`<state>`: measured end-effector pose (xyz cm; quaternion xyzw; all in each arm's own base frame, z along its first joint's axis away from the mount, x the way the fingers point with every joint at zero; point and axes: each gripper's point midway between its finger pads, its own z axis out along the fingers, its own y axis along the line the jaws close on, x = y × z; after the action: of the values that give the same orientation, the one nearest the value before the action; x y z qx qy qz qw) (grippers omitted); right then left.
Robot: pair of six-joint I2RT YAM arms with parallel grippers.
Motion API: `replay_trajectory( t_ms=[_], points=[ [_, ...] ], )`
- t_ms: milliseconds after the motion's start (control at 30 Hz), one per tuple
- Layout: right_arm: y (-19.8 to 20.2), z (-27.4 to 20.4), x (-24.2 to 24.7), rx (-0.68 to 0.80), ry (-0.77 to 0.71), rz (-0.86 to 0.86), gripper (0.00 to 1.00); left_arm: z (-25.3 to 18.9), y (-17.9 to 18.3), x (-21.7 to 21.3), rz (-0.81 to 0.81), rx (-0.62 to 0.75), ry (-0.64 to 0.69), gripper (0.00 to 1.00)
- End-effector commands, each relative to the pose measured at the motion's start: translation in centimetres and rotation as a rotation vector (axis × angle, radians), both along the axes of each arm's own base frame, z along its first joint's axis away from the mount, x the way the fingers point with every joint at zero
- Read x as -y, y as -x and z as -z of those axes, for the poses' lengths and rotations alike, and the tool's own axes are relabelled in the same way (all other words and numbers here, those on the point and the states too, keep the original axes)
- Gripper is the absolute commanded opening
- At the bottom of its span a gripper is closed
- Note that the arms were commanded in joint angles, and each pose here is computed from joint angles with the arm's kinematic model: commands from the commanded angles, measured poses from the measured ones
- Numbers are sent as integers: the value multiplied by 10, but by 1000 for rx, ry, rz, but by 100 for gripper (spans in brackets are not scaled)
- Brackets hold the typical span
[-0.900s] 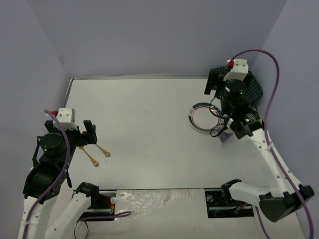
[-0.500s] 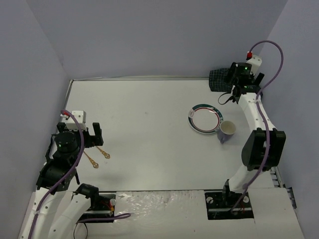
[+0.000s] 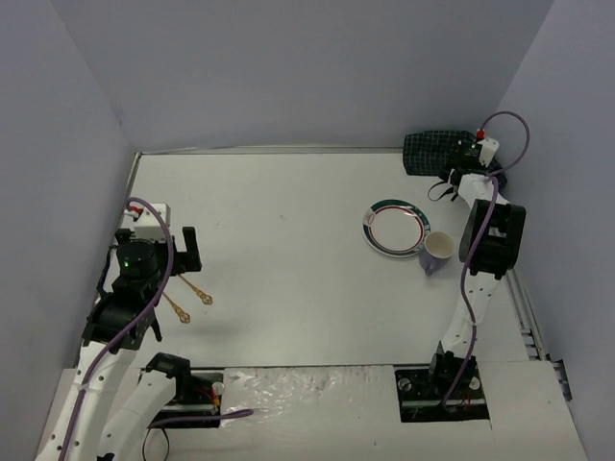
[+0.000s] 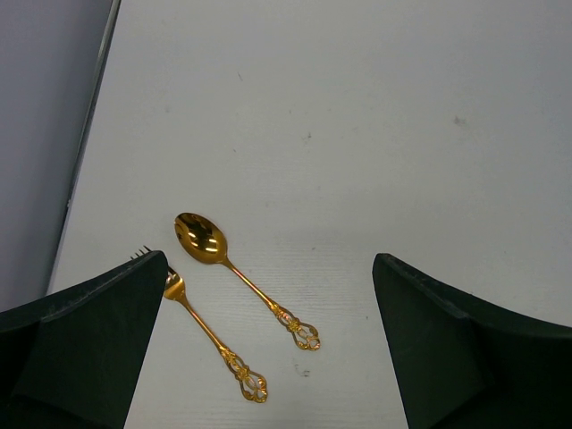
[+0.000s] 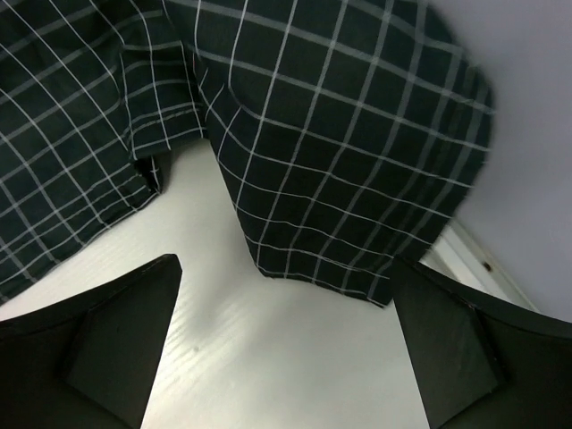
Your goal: Set the dinner table for one person
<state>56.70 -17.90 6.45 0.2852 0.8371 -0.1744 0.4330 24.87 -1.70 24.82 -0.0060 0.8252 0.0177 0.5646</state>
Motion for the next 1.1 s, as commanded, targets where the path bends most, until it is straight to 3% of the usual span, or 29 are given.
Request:
replay_trajectory(
  t_ms=[0,100,400,567,767,900,1067],
  points=[
    [-36,-26,11,132,38,-15,98,-15,-17,-4,-35,57,15,97],
    [-39,-3,18,102,38,-14,93,-15,-18,-6,-44,49,12,97],
    [-50,4,31,114,-2,-16,76,-10,-22,-10,-64,38,6,97],
    [-54,6,35,112,-14,-12,48,-8,-23,-11,-66,29,6,97],
    [-60,-3,22,112,-4,-76,2,-7,-23,-11,-66,30,6,97],
    [-72,-59,-11,162,72,-161,0,-9,-22,-10,-61,37,9,97],
    [-97,-177,-108,328,185,-379,0,-15,-18,-10,-62,63,21,97]
  ],
)
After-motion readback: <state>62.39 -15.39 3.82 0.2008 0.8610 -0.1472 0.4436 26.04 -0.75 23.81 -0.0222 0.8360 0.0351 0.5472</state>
